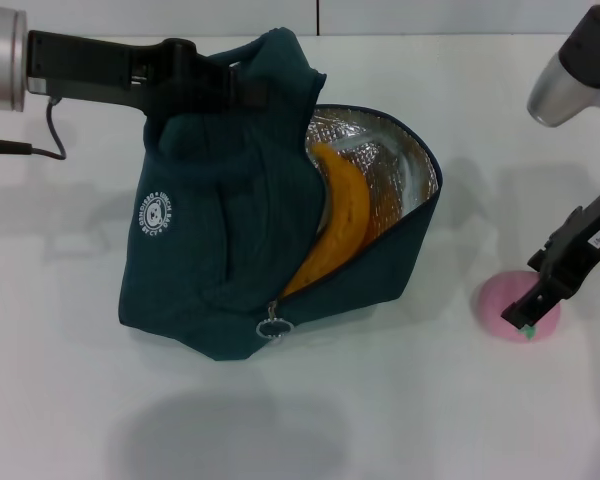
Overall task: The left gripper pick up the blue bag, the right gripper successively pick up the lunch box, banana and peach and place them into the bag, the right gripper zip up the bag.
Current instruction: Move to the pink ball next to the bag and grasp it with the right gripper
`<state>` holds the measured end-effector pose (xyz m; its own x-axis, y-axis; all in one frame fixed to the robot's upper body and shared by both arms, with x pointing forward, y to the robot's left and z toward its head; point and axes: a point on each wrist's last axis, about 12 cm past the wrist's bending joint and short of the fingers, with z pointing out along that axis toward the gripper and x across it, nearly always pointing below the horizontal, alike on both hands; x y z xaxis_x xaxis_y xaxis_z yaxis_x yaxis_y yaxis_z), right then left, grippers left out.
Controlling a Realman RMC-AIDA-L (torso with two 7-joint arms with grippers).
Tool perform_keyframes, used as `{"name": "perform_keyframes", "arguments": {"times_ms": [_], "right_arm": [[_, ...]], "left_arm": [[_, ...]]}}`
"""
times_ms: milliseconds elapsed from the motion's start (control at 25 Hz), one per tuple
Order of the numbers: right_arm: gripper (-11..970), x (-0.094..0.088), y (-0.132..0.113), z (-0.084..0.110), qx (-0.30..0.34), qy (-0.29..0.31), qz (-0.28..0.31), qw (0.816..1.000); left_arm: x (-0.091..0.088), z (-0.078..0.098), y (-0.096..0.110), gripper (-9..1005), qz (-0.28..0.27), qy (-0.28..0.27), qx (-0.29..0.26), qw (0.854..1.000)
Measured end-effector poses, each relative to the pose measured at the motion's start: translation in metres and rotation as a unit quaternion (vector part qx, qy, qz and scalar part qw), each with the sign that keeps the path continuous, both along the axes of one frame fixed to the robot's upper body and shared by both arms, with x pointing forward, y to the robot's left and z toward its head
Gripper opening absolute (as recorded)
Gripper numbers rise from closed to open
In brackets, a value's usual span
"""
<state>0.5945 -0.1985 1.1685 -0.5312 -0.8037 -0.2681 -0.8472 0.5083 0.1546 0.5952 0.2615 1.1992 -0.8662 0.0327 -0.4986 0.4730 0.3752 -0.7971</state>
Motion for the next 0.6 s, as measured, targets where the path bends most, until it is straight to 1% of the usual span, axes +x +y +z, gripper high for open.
{"name": "perform_keyframes", "arguments": {"times_ms": [280, 440, 600], "right_arm": [[876, -0.0046, 0.0063, -0.0067, -0.023, -0.003, 0.025, 0.999], [875, -0.0057, 0.0068, -0.0095, -0.041, -0.003, 0.029, 0.999], [744, -0.0053, 0.0065, -0.0079, -0.041, -0.001, 0.026, 0.999]], "left_arm": [[-0.0002, 0.0000, 0.0000, 36, -0.001, 0.000, 0.000, 1.000], [-0.0002, 0.0000, 0.0000, 36, -0.001, 0.000, 0.000, 1.000], [-0.0003, 0.0000, 0.0000, 36, -0.001, 0.000, 0.000, 1.000]]}}
